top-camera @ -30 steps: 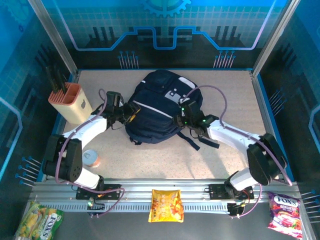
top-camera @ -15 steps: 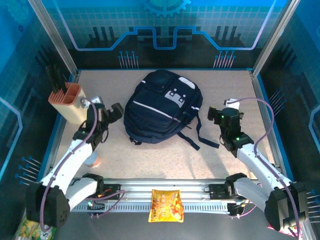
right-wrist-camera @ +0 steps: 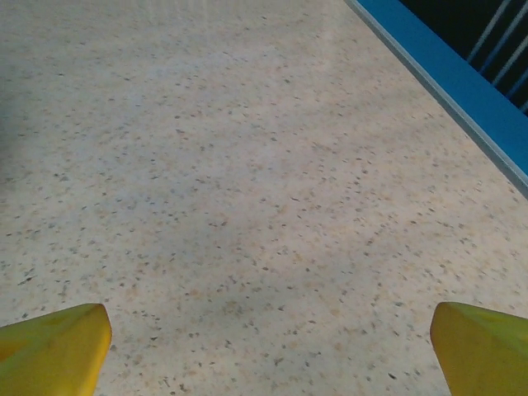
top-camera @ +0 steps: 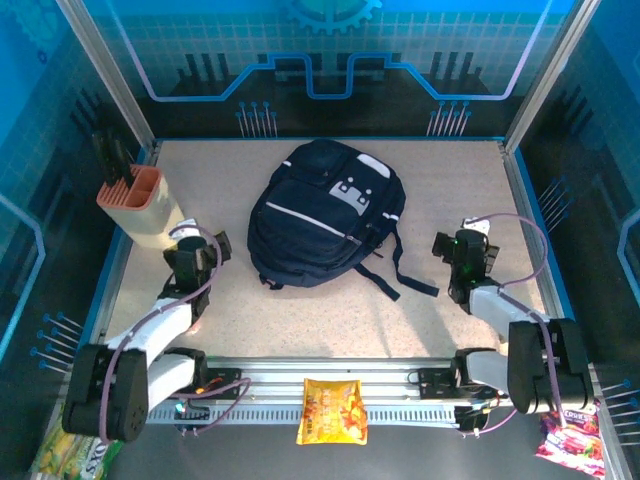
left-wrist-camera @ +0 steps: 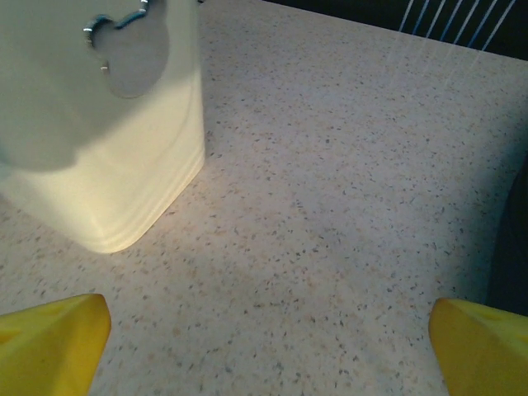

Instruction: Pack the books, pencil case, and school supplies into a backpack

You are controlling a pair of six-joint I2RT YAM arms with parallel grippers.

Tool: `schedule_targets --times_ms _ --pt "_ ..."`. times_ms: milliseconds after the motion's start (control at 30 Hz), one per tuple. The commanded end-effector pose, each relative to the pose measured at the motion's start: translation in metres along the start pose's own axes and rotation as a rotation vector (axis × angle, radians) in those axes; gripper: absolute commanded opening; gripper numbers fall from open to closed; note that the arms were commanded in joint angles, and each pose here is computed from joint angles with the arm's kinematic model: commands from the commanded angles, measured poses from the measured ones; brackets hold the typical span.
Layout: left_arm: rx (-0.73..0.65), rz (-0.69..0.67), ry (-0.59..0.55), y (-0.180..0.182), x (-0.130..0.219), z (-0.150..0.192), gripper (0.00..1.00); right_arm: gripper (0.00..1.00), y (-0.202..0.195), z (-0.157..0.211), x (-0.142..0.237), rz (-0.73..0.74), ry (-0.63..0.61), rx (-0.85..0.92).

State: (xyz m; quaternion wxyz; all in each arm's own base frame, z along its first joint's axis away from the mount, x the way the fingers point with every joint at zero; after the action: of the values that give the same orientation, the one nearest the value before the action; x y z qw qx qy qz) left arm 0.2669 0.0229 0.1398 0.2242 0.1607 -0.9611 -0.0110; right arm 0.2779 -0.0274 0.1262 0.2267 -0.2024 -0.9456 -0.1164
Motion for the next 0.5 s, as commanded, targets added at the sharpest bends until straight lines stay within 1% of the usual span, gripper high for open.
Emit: schedule_targets --times_ms 0,67,100,200,367,467 --pt "-0.051 0.104 -0.109 -0.011 -0.012 -0.015 0.99 1.0 0.023 -0.027 0.007 -0.209 -0.236 0.067" --pt "-0.075 0.155 -0.125 -0.017 -0.018 -0.015 0.99 1.0 0.034 -0.021 0.005 -0.286 -0.208 0.118" --pt "-0.09 0.189 -0.137 -0.021 -0.019 -0.016 0.99 1.0 0.04 -0.019 0.004 -0.318 -0.216 0.146" --pt "-0.113 0.256 -0.19 -0.028 -0.02 -0.018 0.99 1.0 0.051 -0.017 0.003 -0.389 -0.197 0.176" --pt "-0.121 0.338 -0.227 -0.038 -0.029 -0.017 0.99 1.0 0.057 -0.006 -0.01 -0.433 -0.209 0.174" --pt "-0.127 0.345 -0.209 -0.042 -0.038 -0.012 0.99 1.0 0.061 0.0 -0.021 -0.391 -0.186 0.187"
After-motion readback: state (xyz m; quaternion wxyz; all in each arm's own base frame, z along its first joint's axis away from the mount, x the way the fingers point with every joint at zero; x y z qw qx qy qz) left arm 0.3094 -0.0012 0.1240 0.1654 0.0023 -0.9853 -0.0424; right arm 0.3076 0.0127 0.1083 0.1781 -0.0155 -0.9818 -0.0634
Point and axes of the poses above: each hand's point on the last joint's axis, 136 mm out from that joint toward the fingers, its own x axis back along the fingers, its own y axis along the line the jaws close on, z = x × y, the point moved 7 cm from there along x, back along the fingers, and after that the axes turned 11 degrees about -x, right-handed, at the moved point
